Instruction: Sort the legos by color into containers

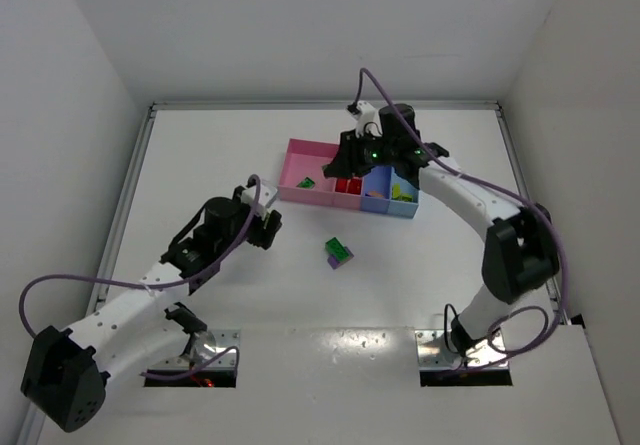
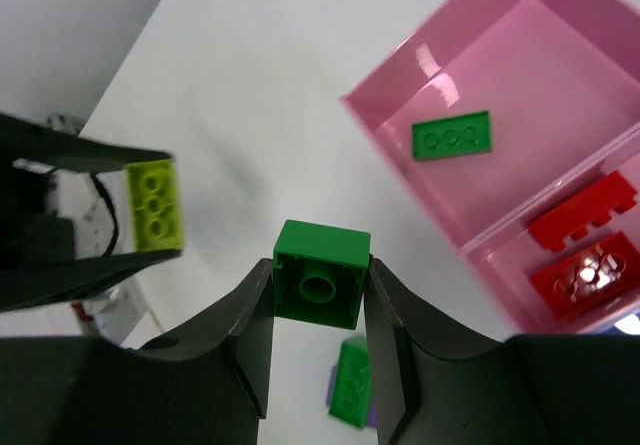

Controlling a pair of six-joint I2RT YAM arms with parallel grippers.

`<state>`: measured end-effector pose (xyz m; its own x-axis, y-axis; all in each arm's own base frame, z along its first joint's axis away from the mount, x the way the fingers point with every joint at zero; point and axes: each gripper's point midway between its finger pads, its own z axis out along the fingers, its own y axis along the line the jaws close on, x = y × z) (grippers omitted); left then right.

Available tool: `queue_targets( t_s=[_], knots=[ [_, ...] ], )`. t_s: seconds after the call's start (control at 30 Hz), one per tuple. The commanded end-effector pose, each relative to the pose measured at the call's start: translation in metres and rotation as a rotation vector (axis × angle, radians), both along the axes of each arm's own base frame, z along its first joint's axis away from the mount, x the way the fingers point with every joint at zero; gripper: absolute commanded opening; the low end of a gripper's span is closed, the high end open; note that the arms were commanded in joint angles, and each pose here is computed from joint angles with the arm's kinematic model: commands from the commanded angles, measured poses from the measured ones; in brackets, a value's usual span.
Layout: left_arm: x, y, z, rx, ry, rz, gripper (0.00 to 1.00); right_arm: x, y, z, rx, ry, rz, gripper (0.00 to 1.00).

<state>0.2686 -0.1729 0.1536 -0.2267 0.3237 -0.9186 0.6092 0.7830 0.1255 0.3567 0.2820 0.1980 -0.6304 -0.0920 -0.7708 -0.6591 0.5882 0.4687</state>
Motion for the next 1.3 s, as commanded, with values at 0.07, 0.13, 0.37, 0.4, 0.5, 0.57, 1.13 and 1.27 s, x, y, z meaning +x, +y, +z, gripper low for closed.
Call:
queue_targets(
  t_s=[0.07, 0.13, 0.37, 0.4, 0.5, 0.57, 1.13, 1.27],
  knots=[
    [0.015, 0.019, 0.016, -0.139, 0.054, 0.156, 0.01, 0.054, 0.024, -0.031, -0.018, -0.006, -0.002, 0.00],
    [0.018, 0.024, 0.020, -0.160, 0.061, 0.188, 0.01, 0.075, 0.034, -0.043, -0.020, -0.003, -0.002, 0.00],
    [0.033, 0.031, 0.044, -0.242, 0.085, 0.237, 0.01, 0.130, 0.051, -0.072, -0.052, 0.008, -0.055, 0.06],
    [0.038, 0.033, 0.052, -0.256, 0.083, 0.254, 0.01, 0.132, 0.051, -0.076, -0.060, 0.009, -0.051, 0.10],
    [0.041, 0.029, 0.056, -0.313, 0.138, 0.257, 0.01, 0.139, 0.049, -0.086, -0.090, 0.015, -0.068, 0.41],
    [0.042, 0.028, 0.061, -0.346, 0.147, 0.257, 0.01, 0.136, 0.050, -0.092, -0.111, 0.012, -0.069, 0.55],
    [0.055, -0.026, 0.083, -0.352, 0.136, 0.071, 0.01, 0.119, -0.062, 0.049, -0.089, -0.187, -0.327, 0.76],
    [0.062, -0.054, 0.092, -0.321, 0.118, -0.004, 0.01, 0.114, -0.156, 0.051, -0.147, -0.135, -0.514, 0.76]
  ],
)
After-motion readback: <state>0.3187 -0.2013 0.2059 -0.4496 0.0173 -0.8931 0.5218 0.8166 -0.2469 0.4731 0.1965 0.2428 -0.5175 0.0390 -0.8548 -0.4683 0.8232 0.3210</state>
